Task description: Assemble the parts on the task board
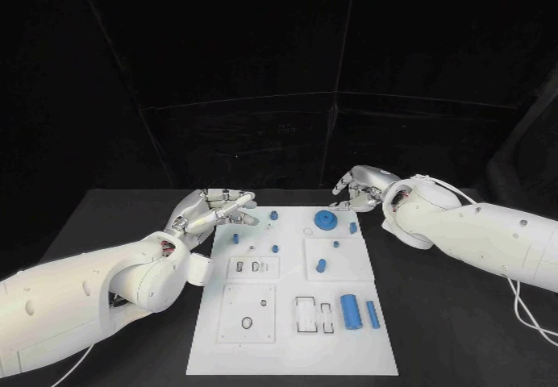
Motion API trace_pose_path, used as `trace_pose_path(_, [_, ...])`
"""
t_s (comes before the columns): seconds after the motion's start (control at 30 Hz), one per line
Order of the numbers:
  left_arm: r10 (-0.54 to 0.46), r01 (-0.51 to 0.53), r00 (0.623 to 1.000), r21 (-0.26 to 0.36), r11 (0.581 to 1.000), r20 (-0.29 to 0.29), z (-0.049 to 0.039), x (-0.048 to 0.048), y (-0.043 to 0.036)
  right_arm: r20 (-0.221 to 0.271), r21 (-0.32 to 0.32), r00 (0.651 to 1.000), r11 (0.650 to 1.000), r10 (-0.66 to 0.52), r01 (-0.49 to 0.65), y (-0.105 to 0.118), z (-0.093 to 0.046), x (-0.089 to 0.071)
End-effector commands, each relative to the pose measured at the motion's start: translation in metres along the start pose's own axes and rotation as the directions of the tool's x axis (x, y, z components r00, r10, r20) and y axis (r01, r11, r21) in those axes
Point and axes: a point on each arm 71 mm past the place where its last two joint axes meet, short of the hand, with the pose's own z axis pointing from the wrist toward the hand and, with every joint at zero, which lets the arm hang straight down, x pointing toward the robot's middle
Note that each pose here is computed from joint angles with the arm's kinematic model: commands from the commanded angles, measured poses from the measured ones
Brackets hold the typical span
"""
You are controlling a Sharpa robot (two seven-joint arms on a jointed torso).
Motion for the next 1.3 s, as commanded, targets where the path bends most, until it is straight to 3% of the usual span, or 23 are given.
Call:
trace_pose_path(0.03, [-0.007, 0.007, 1.0, 0.005, 1.0, -0.02, 0.001, 0.0023, -0.001, -0.103, 0.064, 0.994, 0.998, 0.025, -0.019, -0.003, -0.001, 0.006])
trace_pose_path(0.23, [-0.007, 0.007, 1.0, 0.002, 1.0, -0.021, 0.0021, 0.0024, 0.0, -0.135, 0.056, 0.991, 0.998, -0.026, 0.034, 0.002, 0.003, 0.01])
trace_pose_path(0.57, [-0.007, 0.007, 1.0, 0.001, 1.0, -0.022, 0.0035, 0.002, 0.0008, -0.148, 0.014, 0.98, 0.99, -0.135, 0.139, 0.013, 0.012, 0.016])
trace_pose_path(0.83, [-0.008, 0.008, 1.0, 0.0, 1.0, -0.025, 0.0046, 0.0027, 0.0014, -0.155, 0.001, 0.976, 0.988, -0.155, 0.157, 0.018, 0.018, 0.019])
trace_pose_path(1.3, [-0.008, 0.008, 1.0, -0.002, 1.0, -0.025, 0.0055, 0.0024, 0.0022, -0.214, -0.018, 0.961, 0.985, -0.174, 0.174, 0.021, 0.021, 0.03])
